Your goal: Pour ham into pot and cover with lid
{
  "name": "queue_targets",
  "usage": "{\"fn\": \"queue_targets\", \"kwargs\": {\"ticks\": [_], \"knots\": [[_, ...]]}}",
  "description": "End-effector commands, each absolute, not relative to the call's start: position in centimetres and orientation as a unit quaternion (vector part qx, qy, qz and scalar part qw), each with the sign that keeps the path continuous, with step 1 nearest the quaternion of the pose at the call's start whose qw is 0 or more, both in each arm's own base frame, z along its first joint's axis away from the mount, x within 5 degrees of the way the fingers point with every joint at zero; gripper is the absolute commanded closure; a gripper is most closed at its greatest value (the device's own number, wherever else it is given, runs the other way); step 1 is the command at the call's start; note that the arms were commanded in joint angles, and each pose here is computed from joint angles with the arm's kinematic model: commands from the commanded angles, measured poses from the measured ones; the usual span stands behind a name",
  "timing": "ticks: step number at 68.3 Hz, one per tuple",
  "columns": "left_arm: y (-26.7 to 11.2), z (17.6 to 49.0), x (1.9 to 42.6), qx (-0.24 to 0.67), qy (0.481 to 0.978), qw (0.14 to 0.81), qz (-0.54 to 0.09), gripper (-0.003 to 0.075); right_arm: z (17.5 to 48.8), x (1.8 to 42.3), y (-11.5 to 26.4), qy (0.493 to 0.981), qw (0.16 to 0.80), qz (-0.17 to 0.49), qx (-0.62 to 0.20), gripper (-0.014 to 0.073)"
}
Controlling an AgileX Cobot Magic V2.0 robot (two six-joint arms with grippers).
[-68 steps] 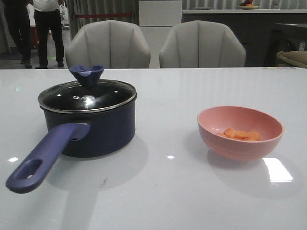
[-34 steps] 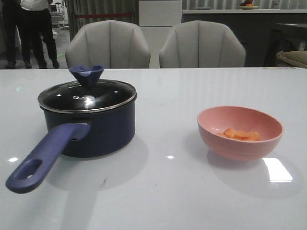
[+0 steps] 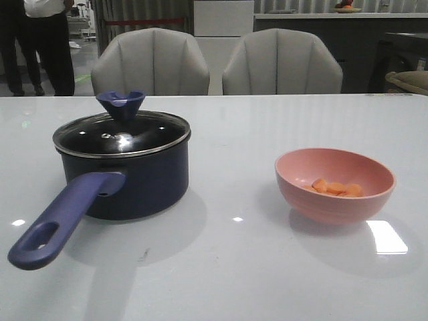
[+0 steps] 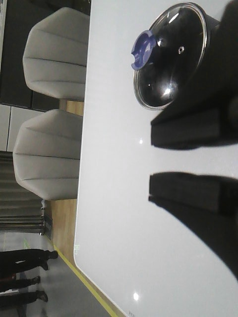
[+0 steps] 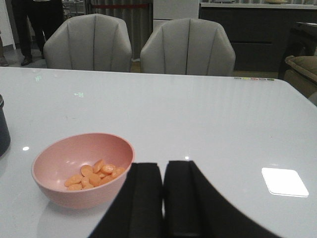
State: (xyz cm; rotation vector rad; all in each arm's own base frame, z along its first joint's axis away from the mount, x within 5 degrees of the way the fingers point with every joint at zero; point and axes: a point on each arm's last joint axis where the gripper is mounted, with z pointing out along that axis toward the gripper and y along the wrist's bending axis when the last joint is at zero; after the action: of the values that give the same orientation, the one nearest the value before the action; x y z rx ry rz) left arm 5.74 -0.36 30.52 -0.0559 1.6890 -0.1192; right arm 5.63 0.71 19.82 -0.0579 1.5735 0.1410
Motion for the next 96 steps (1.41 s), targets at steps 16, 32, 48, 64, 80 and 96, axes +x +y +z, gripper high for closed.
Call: {"fn": "queue_targets", "kwargs": {"ticks": [16, 32, 48, 64, 80, 96], "knots": [[-0.3, 32.0, 5.9, -0.030, 0.719, 0.692, -0.057, 0.0136, 20.8, 5.4, 0.7, 0.669, 0.740, 0.062, -0.027, 0.0424], [-0.5, 32.0, 5.9, -0.039, 0.721, 0.688, -0.076, 0.0136, 20.8, 5.4, 0.7, 0.669, 0.740, 0.062, -0.027, 0.0424], [-0.4, 34.2, 7.6, -0.027, 0.765, 0.641, -0.054, 0.0136, 20.8, 5.4, 0.7, 0.669, 0.740, 0.062, -0.027, 0.0424], [-0.9, 35.2, 11.3, -0.013, 0.827, 0.559, -0.061, 0.0136, 20.8, 5.4, 0.7, 0.669, 0.740, 0.062, -0.027, 0.0424], [-1.4, 36.6, 16.4, -0.013, 0.866, 0.495, -0.065, 0.0136, 20.8, 5.4, 0.7, 0.669, 0.740, 0.062, -0.027, 0.0424], [-3.2, 36.8, 22.4, -0.006, 0.895, 0.433, -0.104, 0.0136, 20.8, 5.4, 0.7, 0.669, 0.740, 0.062, -0.027, 0.0424]]}}
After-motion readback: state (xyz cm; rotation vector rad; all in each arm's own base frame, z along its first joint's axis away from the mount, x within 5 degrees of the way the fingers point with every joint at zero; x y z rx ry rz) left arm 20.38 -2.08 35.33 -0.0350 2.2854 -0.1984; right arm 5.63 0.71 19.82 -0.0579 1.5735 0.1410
